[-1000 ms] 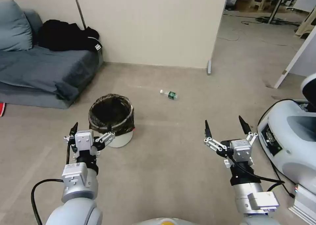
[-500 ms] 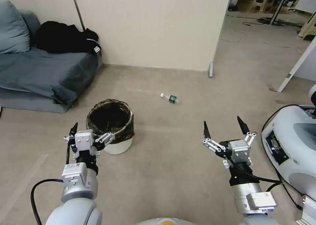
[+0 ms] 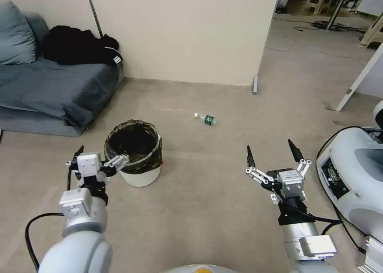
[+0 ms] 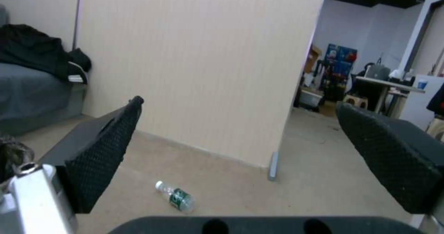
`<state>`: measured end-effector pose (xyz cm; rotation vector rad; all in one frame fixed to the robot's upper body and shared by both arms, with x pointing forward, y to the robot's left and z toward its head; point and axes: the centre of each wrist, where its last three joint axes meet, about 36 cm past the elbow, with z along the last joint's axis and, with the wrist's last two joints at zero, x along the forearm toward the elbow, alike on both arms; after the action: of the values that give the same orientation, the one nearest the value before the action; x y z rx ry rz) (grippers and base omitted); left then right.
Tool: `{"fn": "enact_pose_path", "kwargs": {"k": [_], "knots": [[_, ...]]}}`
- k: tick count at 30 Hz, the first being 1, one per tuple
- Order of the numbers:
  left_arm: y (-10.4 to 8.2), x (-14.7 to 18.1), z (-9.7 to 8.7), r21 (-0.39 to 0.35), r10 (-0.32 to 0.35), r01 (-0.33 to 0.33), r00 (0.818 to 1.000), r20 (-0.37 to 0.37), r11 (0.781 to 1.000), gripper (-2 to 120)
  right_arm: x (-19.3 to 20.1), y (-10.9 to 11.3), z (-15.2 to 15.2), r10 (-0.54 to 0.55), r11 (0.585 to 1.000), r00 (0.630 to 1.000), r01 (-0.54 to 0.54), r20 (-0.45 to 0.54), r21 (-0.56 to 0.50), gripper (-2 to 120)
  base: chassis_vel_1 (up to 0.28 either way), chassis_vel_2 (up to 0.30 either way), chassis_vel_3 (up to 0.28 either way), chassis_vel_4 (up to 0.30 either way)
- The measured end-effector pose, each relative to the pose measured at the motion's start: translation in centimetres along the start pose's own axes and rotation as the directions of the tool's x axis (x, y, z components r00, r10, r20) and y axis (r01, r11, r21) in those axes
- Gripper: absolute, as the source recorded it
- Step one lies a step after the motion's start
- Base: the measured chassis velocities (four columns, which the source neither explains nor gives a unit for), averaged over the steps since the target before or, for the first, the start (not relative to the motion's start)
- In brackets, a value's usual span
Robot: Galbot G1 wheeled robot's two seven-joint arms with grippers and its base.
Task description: Pick up the trash bin, then pick up the garbage from the floor and place it into the trash bin.
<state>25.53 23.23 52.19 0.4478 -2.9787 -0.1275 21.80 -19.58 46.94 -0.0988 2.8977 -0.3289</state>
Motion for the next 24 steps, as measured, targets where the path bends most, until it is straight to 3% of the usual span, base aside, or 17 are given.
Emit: {"fn": "enact_pose_path", "kwargs": {"k": [13, 24], "knots": [[1.0, -3.0, 2.5, 0.016, -0.08, 0.082, 0.989, -0.124, 0.996, 100, 0.0, 0.1, 0.2, -0.009, 1.0, 1.0, 0.008, 0.01, 0.026, 100, 0.0, 0.0, 0.0, 0.0], [1.4, -4.0, 3.7, 0.027, -0.101, 0.108, 0.978, -0.184, 0.994, 100, 0.0, 0.2, 0.3, -0.01, 1.0, 1.0, 0.009, 0.009, 0.027, 100, 0.0, 0.0, 0.0, 0.0]]}}
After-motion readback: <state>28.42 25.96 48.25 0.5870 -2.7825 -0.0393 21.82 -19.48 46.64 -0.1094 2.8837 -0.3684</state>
